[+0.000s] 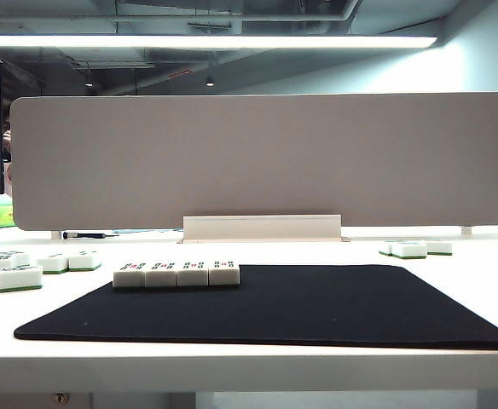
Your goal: Arrange four mahjong tiles into a neat stack, creating two layers of paired tiles.
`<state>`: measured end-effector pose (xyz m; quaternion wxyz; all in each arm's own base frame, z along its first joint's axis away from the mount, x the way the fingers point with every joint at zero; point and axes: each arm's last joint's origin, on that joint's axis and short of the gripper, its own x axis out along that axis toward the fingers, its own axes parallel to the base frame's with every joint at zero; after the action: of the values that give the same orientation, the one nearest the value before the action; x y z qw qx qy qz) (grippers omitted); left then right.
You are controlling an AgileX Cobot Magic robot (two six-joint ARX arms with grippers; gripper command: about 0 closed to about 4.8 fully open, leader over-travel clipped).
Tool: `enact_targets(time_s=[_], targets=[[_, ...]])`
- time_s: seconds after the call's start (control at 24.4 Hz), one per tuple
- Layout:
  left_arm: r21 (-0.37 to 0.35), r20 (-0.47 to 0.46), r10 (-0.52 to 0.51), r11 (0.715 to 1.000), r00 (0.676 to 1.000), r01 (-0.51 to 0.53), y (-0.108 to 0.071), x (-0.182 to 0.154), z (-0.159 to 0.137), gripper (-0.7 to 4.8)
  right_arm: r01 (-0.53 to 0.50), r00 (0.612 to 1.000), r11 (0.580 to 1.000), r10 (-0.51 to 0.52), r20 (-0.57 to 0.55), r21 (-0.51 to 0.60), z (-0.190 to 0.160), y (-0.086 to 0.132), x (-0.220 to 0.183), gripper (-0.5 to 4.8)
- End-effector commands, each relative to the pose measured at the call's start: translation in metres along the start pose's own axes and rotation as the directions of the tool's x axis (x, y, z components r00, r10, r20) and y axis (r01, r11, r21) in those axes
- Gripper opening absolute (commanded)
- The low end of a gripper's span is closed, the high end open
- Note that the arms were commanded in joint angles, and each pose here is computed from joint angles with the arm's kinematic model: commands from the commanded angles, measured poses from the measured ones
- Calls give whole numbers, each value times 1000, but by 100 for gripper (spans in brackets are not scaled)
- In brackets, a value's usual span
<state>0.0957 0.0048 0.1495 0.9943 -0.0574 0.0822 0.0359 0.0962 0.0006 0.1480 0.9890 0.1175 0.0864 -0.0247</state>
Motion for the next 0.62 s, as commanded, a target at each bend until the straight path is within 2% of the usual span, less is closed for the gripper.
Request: enact_targets(time_s=[0.04, 0.62], targets=[[1, -15, -3, 1000, 1000, 3, 0, 0, -2, 111, -6, 1000, 1000, 6, 22, -16, 2, 1, 0, -1], [1, -15, -2, 1000, 1000, 2, 0, 0, -2, 111, -7, 1000, 998, 7, 9, -64, 1, 0, 0, -1]])
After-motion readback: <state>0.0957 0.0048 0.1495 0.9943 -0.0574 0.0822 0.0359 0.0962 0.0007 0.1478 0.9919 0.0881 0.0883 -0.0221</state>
